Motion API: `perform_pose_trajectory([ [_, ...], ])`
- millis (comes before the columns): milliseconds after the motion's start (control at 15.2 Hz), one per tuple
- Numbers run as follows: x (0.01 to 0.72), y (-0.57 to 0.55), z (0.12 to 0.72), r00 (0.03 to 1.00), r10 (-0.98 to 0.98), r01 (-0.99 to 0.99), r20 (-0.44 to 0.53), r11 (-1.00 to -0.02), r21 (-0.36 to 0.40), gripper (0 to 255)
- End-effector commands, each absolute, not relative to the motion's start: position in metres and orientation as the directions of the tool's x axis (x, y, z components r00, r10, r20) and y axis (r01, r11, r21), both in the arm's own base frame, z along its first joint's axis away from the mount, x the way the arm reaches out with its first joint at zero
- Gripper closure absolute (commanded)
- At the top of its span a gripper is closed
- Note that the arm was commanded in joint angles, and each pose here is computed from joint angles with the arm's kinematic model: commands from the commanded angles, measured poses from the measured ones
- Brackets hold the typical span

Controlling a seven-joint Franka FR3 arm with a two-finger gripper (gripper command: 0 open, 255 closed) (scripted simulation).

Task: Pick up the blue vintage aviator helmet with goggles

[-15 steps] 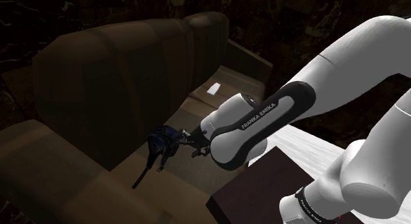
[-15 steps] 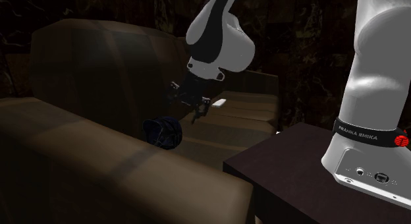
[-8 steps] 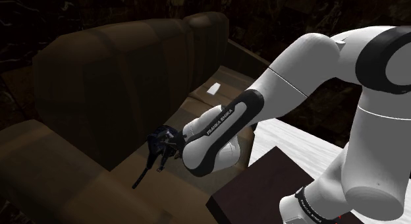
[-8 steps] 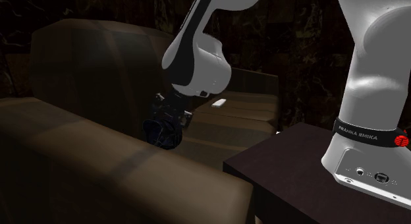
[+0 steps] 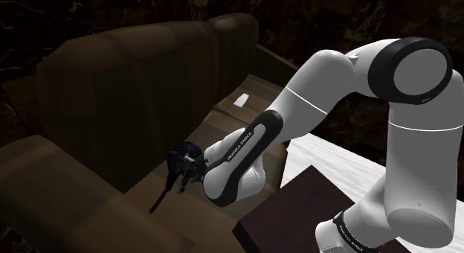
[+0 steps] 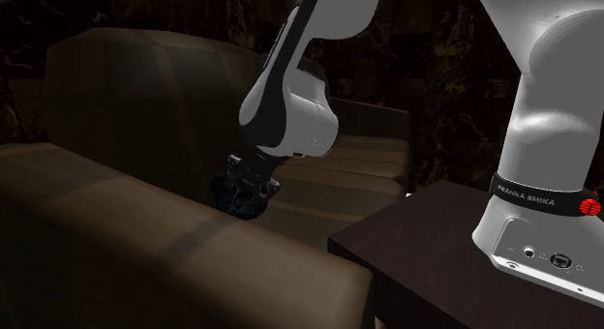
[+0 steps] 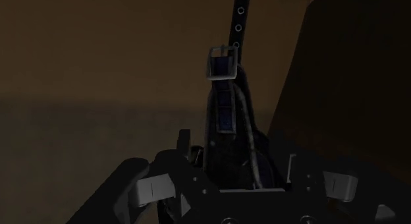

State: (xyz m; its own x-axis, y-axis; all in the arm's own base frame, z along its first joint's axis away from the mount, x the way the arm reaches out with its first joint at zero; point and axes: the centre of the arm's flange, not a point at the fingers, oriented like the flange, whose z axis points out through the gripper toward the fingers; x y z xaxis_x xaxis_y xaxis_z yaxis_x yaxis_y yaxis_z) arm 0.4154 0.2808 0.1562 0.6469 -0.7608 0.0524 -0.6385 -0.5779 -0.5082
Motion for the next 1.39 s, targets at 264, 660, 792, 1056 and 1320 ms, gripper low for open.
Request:
perform_pose_trajectory([
  [264, 0.415, 0.281, 0.155, 0.647, -0.761, -0.638, 0.052, -0.578, -0.509, 255],
  [660, 0.415, 0.282, 0.166, 0.647, -0.761, -0.638, 0.052, -0.578, -0.509, 255],
  [792, 0.415, 0.282, 0.176, 0.647, -0.761, -0.638, 0.052, -0.578, -0.509, 255],
  [1056, 0.415, 0.282, 0.197, 0.647, -0.761, -0.638, 0.052, -0.578, -0.509, 255],
  [1320, 0.415, 0.282, 0.218, 0.647, -0.761, -0.638, 0.052, -0.578, -0.509, 255],
])
